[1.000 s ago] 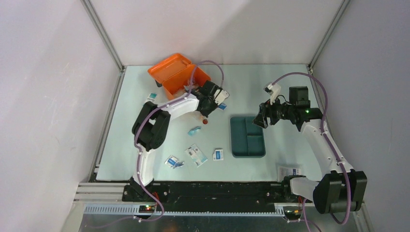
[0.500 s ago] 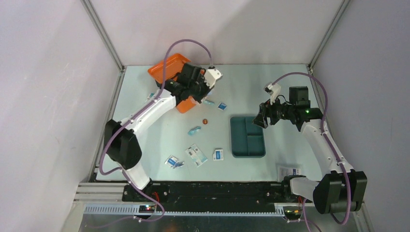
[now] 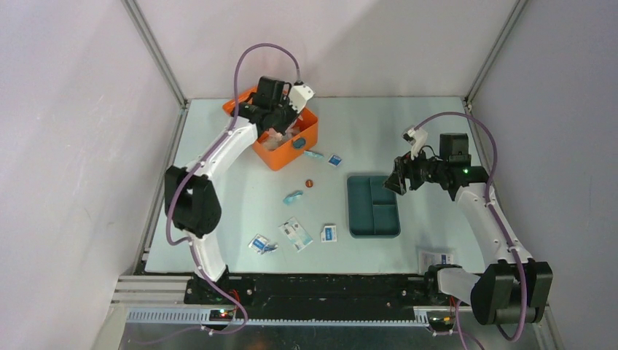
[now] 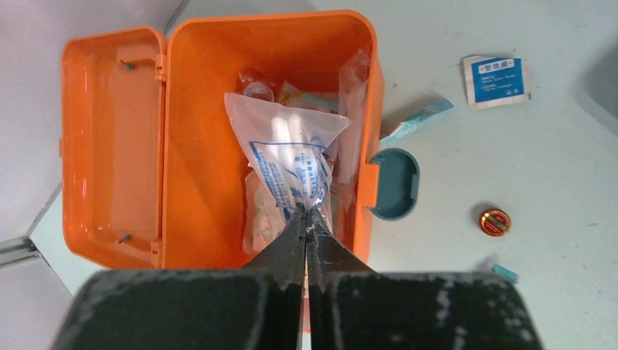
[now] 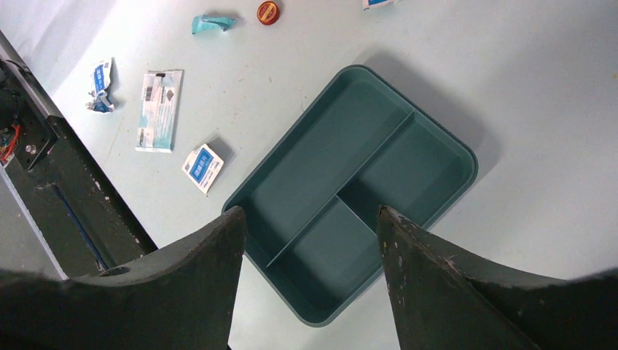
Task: Organize the medicine kit
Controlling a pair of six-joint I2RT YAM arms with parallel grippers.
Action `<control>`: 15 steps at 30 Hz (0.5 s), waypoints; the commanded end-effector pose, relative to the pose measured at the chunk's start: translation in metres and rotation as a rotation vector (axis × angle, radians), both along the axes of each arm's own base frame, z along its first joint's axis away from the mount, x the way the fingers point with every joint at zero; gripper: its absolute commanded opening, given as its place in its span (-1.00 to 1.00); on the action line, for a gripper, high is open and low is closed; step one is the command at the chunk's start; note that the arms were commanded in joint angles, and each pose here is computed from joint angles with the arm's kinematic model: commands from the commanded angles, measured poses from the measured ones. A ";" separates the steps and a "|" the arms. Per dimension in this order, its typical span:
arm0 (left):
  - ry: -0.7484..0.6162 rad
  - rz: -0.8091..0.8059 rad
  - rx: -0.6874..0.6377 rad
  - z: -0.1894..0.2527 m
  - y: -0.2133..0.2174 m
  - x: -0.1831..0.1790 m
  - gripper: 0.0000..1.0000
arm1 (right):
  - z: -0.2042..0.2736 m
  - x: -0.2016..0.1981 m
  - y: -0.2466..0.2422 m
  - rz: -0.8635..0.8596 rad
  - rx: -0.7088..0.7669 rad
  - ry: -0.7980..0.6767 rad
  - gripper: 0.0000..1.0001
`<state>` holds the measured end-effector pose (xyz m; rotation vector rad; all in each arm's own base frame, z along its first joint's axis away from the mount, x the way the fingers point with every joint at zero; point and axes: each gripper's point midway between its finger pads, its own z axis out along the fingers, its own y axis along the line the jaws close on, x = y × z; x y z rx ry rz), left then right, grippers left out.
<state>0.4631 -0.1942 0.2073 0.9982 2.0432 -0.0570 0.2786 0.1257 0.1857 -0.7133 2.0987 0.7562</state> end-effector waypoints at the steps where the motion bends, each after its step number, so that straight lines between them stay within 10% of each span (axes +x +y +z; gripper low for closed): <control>1: -0.016 -0.019 0.036 -0.010 0.002 0.025 -1.00 | 0.019 0.003 0.001 0.002 0.028 -0.077 0.42; 15: 0.034 -0.057 0.119 -0.059 0.006 0.049 -1.00 | 0.021 0.005 -0.002 -0.009 0.044 -0.072 0.42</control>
